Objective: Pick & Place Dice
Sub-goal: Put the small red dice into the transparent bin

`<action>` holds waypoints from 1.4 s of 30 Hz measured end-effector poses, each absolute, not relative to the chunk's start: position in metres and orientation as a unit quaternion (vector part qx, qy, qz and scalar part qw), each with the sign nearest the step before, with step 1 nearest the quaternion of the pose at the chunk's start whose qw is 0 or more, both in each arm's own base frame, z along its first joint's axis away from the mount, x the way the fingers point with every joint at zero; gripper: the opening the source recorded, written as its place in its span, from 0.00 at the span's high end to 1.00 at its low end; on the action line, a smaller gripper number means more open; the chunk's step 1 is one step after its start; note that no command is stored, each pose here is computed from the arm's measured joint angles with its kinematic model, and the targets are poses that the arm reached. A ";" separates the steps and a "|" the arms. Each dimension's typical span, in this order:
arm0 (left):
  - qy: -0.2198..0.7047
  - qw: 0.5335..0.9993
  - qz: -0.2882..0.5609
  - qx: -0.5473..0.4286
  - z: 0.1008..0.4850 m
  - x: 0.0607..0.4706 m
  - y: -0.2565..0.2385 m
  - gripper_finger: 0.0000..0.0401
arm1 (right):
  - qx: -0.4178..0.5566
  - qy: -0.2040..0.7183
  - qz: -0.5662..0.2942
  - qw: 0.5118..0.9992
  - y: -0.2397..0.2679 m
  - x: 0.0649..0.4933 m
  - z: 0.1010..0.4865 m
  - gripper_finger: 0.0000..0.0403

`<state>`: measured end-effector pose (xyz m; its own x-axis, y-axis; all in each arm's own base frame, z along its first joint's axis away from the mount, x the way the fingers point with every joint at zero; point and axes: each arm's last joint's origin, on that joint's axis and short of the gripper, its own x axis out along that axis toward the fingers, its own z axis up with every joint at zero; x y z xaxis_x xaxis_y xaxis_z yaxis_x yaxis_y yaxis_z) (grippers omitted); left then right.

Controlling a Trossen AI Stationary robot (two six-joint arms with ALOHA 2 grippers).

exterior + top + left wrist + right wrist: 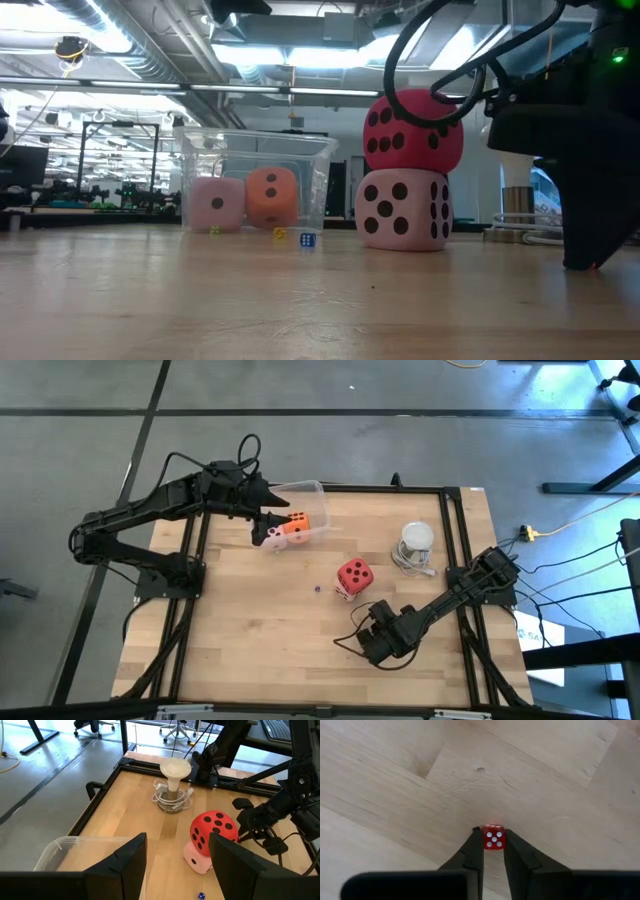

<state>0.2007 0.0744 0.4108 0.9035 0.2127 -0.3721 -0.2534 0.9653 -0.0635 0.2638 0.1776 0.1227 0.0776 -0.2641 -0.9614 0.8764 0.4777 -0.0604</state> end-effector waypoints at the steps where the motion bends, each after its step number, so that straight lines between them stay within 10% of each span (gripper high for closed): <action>1: 0.184 0.974 0.120 -0.055 0.411 0.201 0.074 0.50 | 0.289 0.531 -0.424 0.674 0.178 0.264 0.123 0.89; 26: 0.186 0.975 0.117 -0.042 0.411 0.201 0.074 0.50 | 0.324 0.539 -0.379 0.678 0.205 0.277 0.149 0.89; 42: 0.159 0.978 0.121 -0.058 0.427 0.197 0.073 0.50 | 0.406 0.345 -0.354 0.769 0.266 0.279 0.250 0.89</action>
